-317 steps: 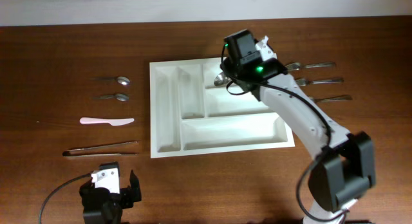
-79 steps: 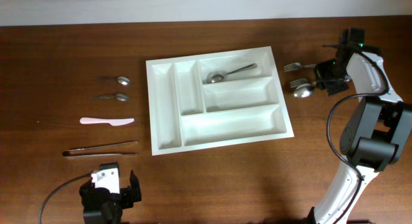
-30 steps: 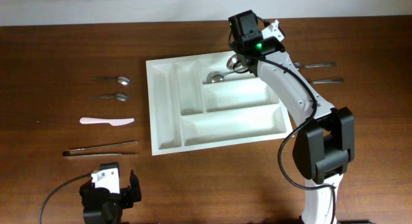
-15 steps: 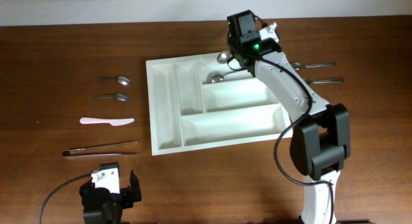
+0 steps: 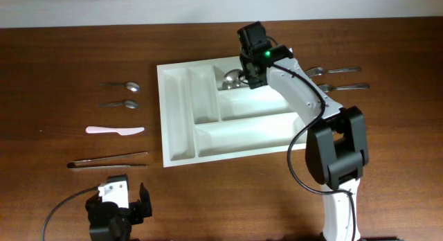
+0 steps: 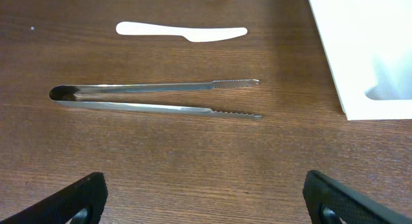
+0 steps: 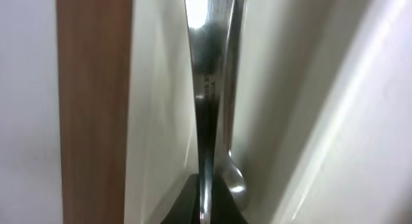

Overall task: Pack container
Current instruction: 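Release the spoon beside the first and lift the right gripper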

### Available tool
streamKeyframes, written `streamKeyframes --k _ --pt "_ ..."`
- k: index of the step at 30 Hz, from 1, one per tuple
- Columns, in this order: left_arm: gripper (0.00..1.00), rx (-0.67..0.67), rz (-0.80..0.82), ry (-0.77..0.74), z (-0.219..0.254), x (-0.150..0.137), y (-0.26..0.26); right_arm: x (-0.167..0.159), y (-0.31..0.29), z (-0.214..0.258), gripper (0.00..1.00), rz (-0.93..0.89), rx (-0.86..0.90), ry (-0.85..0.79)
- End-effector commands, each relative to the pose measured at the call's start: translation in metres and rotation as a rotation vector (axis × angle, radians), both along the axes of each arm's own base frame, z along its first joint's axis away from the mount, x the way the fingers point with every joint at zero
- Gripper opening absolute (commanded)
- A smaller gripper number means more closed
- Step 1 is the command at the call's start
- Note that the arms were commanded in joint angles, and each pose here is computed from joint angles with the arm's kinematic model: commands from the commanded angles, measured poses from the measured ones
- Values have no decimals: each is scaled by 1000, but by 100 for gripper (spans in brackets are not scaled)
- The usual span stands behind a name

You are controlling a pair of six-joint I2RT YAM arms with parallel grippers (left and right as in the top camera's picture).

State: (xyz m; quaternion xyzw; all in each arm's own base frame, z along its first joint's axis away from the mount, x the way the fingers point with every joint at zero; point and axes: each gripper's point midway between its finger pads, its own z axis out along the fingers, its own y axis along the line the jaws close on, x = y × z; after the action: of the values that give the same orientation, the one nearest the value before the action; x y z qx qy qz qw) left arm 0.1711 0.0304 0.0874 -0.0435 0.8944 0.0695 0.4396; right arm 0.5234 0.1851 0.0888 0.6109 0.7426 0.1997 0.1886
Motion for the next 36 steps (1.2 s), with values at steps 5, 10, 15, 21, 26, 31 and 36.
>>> streamKeyframes --k 5,10,15,21,26,31,36 --pt "99 10 -12 0 -1 0 0 -12 7 -4 4 -163 77 53" --pt "99 10 -12 0 -1 0 0 -11 5 -4 4 -168 69 49" --pt "99 10 -12 0 -1 0 0 -7 -3 -2 4 -167 19 21" --pt "99 10 -12 0 -1 0 0 -5 -9 -14 4 -162 -17 32" --pt "99 10 -12 0 -1 0 0 -4 -9 -19 4 -135 -34 36" --pt "99 10 -12 0 -1 0 0 3 -5 -14 44 -83 -48 -2" --pt "99 10 -12 0 -1 0 0 13 0 -8 62 -11 -65 -50"
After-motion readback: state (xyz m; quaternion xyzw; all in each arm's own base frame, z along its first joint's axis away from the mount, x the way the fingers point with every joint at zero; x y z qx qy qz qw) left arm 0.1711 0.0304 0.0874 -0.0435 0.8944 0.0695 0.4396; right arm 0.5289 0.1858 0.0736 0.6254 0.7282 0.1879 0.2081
